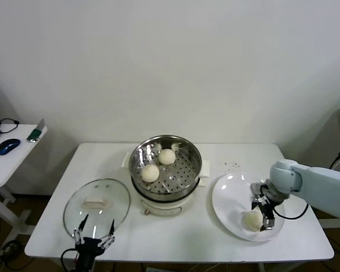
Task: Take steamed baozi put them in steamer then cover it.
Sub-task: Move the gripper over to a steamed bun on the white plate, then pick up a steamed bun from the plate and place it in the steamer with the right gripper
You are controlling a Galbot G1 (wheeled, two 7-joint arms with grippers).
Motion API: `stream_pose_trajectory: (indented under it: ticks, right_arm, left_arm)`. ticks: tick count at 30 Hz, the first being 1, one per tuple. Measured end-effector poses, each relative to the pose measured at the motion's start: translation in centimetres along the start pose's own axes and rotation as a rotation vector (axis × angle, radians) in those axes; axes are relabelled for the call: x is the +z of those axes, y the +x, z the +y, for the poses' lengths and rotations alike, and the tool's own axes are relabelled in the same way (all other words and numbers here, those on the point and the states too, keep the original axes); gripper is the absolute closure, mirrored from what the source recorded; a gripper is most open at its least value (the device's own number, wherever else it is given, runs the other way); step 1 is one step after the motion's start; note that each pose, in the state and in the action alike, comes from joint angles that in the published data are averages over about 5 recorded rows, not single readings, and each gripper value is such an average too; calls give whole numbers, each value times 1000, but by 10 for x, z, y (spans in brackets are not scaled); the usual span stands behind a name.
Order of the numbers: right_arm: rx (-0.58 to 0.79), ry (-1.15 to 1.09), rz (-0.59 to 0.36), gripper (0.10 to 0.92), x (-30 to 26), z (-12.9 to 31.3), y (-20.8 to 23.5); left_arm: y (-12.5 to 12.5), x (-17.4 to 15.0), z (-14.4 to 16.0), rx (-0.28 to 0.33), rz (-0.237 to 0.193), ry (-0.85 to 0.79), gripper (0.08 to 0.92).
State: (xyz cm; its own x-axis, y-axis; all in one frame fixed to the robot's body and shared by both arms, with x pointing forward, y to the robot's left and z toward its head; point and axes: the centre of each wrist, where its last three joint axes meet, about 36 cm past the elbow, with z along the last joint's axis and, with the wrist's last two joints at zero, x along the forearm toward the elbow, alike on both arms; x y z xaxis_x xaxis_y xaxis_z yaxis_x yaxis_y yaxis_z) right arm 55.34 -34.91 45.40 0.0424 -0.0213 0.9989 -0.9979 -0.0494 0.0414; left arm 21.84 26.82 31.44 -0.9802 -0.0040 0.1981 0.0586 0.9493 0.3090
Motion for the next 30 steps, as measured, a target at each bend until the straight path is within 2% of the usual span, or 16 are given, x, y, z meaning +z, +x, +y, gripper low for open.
stream_pose_trajectory:
  ticks: [11,18,23,30]
  right_arm:
    - [-1,10,-1,339,-4,-5,-5]
    - [13,52,-4,352,-7,-15,6]
    - [50,173,-1,352,-17,-37,41]
    - [142,470,24,357,-55,-75,126]
  left_arm:
    - [0,2,-1,3,3,-5,177]
    - [0,1,0,4,1,-9,177]
    - [0,-1,0,6,-1,-12,177]
    - [1,-3,-2,15,0,-23,177]
